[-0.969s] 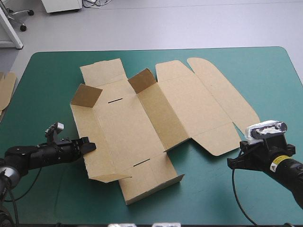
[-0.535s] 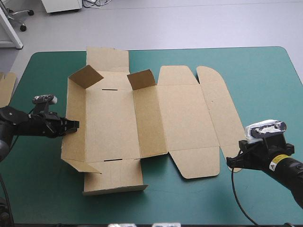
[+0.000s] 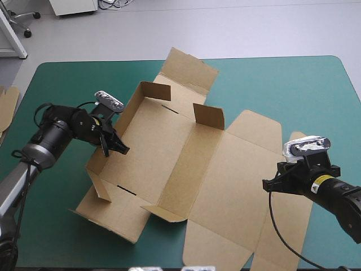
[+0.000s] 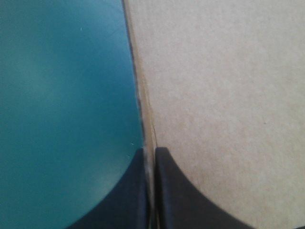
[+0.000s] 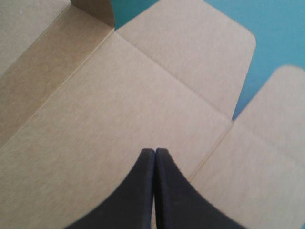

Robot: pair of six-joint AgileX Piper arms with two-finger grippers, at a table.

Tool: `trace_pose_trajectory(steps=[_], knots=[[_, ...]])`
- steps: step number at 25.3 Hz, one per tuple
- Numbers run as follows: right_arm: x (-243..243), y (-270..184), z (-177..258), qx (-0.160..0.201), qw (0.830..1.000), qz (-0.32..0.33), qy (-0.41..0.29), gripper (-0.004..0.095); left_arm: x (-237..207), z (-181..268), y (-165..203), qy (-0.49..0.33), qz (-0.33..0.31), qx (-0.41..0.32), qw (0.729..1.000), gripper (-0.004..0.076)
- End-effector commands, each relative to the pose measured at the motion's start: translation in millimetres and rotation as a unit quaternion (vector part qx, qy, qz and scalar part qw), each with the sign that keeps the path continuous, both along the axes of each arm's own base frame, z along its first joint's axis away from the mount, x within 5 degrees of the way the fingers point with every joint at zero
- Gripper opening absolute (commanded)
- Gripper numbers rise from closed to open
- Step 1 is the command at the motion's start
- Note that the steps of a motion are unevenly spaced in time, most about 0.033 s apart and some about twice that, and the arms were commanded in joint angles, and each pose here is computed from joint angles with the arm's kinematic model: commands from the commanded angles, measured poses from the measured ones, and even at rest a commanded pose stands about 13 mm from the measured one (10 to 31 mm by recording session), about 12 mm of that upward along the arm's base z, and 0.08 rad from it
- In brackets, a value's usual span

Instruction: Fold the box

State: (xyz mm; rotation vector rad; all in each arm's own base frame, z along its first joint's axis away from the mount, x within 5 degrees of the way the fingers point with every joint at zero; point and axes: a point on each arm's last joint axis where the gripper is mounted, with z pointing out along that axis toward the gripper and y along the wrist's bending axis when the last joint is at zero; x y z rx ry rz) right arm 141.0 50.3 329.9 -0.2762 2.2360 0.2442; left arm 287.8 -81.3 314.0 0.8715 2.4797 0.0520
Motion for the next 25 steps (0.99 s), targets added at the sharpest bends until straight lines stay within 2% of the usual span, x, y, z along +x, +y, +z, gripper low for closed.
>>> trace_pose_trajectory(steps=[1,5,10,13,17,20,25], knots=[[3,1,16,0.017,0.999,0.000,-0.044,-0.0018,2,28,-10,-0.113,-0.020,0.063,0.991,-0.0014],[2,1,15,0.016,0.999,0.000,-0.038,-0.0018,7,38,-13,-0.181,-0.026,0.110,0.977,-0.0014],[1,1,14,0.015,0.999,-0.001,-0.031,-0.0018,16,81,-19,-0.272,-0.048,0.107,0.955,-0.0014],[1,1,14,0.015,0.999,-0.001,-0.031,-0.0018,13,92,-46,-0.281,-0.091,0.105,0.950,-0.0014],[0,0,14,0.014,0.999,-0.001,-0.029,-0.0018,0,83,-82,-0.269,-0.159,0.117,0.943,-0.0014],[-1,0,13,0.012,1.000,0.000,-0.023,-0.0018,-16,83,-108,-0.278,-0.212,0.128,0.928,-0.0014],[-3,-1,14,0.014,1.000,0.000,-0.024,-0.0018,-30,79,-122,-0.290,-0.246,0.155,0.912,-0.0014]])
